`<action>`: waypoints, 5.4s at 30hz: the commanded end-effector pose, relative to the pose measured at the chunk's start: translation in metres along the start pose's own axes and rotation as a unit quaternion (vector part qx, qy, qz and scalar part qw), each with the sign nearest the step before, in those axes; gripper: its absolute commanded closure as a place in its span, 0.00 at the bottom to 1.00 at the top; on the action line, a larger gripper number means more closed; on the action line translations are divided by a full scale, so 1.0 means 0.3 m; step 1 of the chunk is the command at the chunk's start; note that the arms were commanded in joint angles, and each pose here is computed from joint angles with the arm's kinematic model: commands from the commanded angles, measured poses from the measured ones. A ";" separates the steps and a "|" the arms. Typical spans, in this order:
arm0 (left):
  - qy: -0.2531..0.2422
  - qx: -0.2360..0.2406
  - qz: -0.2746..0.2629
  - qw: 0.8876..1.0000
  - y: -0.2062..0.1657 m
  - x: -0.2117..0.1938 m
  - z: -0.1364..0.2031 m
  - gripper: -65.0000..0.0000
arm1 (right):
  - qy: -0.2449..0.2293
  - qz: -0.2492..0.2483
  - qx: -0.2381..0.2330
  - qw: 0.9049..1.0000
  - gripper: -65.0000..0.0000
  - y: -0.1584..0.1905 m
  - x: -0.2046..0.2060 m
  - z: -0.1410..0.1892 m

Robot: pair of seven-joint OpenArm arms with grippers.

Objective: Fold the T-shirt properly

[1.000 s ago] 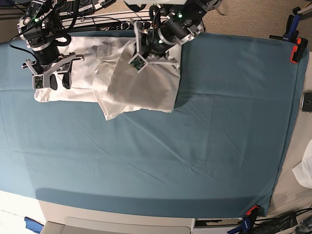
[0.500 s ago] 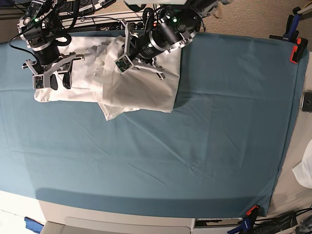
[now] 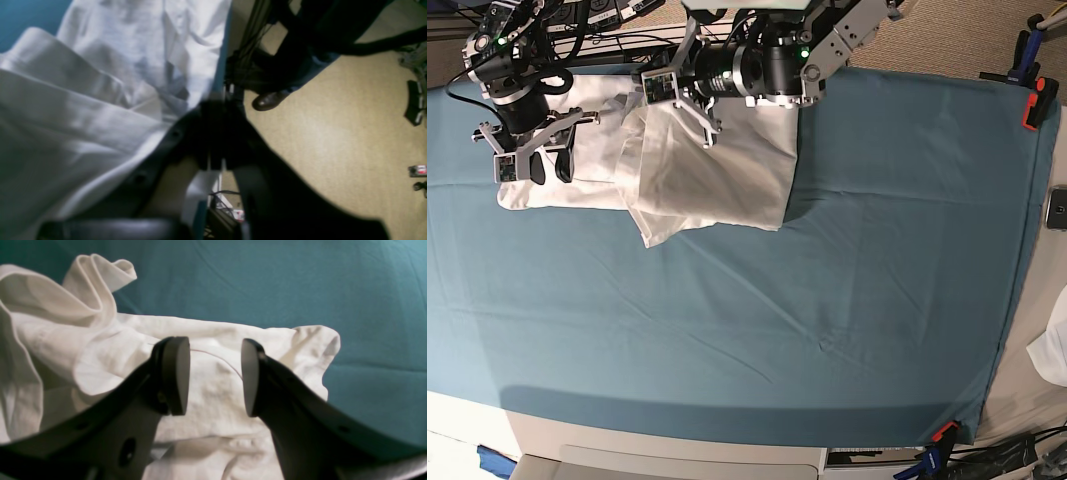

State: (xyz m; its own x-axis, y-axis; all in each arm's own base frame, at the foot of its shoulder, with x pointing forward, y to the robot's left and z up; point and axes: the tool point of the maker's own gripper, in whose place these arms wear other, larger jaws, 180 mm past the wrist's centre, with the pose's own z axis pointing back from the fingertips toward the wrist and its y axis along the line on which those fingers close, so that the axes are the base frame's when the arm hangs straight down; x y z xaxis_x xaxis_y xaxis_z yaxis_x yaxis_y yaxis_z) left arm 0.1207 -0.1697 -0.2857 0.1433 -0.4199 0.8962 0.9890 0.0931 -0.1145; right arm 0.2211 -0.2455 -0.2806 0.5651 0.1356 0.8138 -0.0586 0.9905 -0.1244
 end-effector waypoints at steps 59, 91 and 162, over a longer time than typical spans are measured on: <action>0.040 0.237 0.189 0.952 0.484 -0.255 0.214 1.00 | 0.003 -0.090 0.345 0.934 1.00 0.649 -0.019 -0.287; 0.074 0.224 0.211 0.949 0.390 -0.352 0.193 1.00 | 0.019 -0.034 0.184 0.982 1.00 0.226 -0.029 -0.359; 0.073 0.223 0.213 0.948 0.383 -0.355 0.190 1.00 | 0.100 -0.130 0.105 0.981 1.00 0.098 -0.217 -0.001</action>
State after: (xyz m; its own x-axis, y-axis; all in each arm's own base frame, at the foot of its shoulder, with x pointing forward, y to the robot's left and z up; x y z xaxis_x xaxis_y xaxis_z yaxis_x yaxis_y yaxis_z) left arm 0.2119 -0.0582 -0.3800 0.5822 -0.4004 0.7076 0.7263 0.6473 -0.2313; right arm 0.1761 -0.2268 -0.3483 0.7630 -0.1173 0.6357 -0.0243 0.9775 0.2096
